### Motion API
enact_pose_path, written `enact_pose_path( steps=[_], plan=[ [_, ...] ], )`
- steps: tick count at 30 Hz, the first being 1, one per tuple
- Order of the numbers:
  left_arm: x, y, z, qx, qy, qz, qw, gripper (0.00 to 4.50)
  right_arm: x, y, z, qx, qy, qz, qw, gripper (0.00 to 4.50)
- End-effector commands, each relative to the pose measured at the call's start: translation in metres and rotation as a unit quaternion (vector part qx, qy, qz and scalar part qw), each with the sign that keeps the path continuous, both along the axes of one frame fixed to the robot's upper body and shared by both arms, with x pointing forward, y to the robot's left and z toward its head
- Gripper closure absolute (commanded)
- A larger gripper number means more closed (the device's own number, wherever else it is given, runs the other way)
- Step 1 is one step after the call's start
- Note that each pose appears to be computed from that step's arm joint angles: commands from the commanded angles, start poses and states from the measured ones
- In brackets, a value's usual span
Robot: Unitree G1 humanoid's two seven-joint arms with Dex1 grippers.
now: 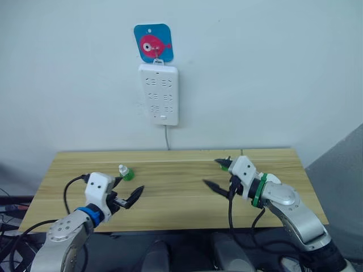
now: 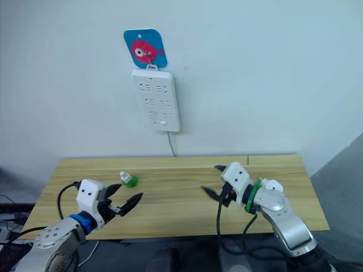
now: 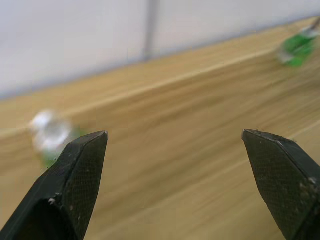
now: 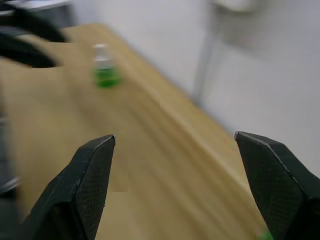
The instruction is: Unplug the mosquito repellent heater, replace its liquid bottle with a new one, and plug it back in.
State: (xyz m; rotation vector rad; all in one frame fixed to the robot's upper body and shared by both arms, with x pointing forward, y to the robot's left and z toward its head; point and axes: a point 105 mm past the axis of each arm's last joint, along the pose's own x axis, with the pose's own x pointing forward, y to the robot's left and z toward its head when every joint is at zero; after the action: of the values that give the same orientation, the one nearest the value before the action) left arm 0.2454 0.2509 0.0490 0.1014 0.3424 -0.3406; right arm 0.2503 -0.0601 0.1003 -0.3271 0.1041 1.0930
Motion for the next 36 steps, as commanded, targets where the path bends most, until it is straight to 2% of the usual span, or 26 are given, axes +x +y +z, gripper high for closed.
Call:
enact_pose_path(
  steps=[1,8,19,24,36],
  plan=[
    [0.008,0.02,-0.001,0.038,-0.007,-0.002,0.999,0.0,-0.011,0.012,0.011,-0.012,0.011,0.037,0.999,0.51],
    [0.032,0.042,-0.021,0.048,0.029,-0.021,0.998,0.0,-0.014,0.017,0.025,-0.018,0.028,0.037,0.999,0.51],
    [0.072,0.028,-0.039,0.068,0.017,-0.046,0.996,0.0,-0.029,0.014,0.026,-0.036,0.046,0.042,0.997,0.51],
    [0.081,0.025,-0.041,0.062,0.006,-0.043,0.997,0.0,-0.032,0.014,0.025,-0.036,0.054,0.039,0.997,0.51],
    [0.085,0.016,-0.045,0.054,0.005,-0.066,0.996,0.0,-0.033,0.013,0.024,-0.038,0.06,0.036,0.997,0.51]
  ],
)
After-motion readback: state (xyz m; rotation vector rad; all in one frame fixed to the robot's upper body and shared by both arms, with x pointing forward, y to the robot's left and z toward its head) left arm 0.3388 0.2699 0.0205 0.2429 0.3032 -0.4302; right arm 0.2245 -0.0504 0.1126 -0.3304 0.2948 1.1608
